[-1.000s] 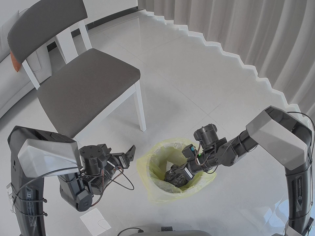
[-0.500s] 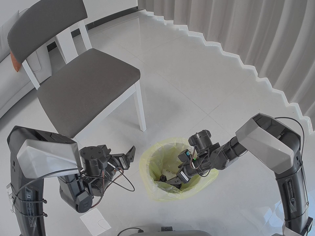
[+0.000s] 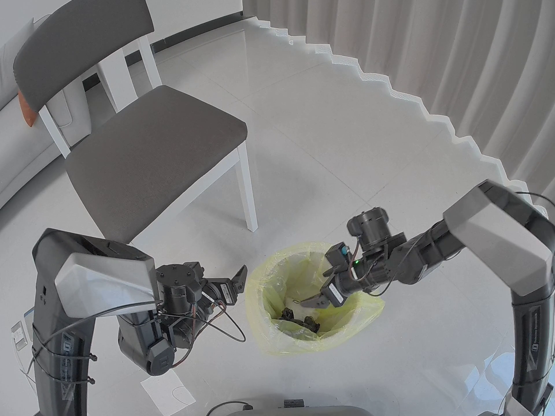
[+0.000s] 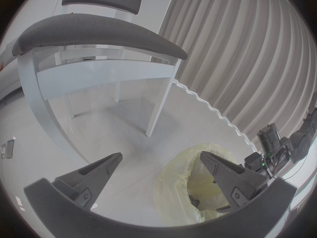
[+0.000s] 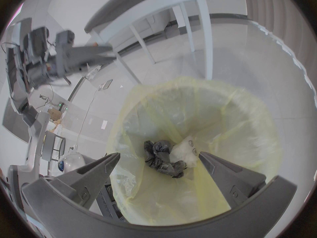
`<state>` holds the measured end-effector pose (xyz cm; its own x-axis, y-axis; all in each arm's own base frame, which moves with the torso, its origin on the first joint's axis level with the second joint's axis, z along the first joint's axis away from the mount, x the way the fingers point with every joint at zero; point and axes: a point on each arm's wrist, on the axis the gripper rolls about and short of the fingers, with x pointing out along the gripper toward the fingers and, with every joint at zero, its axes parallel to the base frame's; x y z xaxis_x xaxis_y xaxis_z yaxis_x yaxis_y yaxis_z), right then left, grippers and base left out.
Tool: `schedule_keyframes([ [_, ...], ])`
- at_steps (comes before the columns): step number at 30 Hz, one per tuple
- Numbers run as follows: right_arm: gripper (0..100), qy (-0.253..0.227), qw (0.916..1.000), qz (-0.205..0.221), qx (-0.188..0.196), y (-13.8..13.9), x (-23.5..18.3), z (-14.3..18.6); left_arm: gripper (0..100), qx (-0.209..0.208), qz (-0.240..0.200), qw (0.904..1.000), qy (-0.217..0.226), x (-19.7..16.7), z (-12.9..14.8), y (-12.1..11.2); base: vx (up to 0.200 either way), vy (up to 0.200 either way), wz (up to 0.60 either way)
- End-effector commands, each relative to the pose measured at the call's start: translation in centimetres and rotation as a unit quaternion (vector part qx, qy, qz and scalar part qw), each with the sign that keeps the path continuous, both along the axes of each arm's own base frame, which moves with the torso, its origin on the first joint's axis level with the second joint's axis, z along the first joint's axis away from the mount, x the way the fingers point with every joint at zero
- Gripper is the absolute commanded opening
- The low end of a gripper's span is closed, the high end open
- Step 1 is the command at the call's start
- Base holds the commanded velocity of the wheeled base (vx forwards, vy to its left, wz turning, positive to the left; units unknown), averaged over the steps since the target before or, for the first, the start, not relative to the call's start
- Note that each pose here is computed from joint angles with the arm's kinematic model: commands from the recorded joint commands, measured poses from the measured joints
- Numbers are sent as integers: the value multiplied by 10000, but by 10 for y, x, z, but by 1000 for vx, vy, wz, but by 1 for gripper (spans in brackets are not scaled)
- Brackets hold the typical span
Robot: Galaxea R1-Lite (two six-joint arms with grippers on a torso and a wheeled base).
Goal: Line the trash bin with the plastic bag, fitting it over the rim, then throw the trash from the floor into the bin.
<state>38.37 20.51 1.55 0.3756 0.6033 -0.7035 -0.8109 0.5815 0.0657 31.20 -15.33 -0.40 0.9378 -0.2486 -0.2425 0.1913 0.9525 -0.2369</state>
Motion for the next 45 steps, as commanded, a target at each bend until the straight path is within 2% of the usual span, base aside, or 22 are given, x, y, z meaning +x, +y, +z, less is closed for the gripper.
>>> schedule_keyframes([
  [1,100,-588,9958,-631,314,-59,-11,80,100,396,-92,9991,130,17,-39,-6,0,0,0],
  [3,100,-665,9918,-1034,344,-92,-11,92,100,523,-89,9984,207,23,-50,-5,0,0,0],
  [4,100,-665,9918,-1034,344,-92,-11,92,100,523,-89,9984,207,23,-50,-5,0,0,0],
  [5,100,-647,9881,-1347,352,-115,-12,96,100,611,-76,9978,228,30,-55,-1,0,0,0],
  [8,100,-483,9836,-1710,299,-144,-18,91,100,701,-162,9970,300,39,-63,-3,0,0,0],
  [16,100,-488,9744,-2178,278,-179,-21,76,100,969,-277,9941,414,68,-69,-7,0,0,0],
  [23,100,-326,9761,-2137,241,-177,-24,66,100,1225,-397,9900,577,77,-71,-11,0,0,0],
  [27,100,-78,9794,-2002,237,-174,-27,51,100,1138,-323,9918,487,80,-65,-10,0,0,0],
  [37,100,495,9817,-1836,53,-171,-15,-1,100,867,257,9956,258,68,-32,44,0,0,0],
  [45,100,614,9835,-1697,-81,-170,3,-31,100,795,473,9957,80,54,-16,63,0,0,0],
])
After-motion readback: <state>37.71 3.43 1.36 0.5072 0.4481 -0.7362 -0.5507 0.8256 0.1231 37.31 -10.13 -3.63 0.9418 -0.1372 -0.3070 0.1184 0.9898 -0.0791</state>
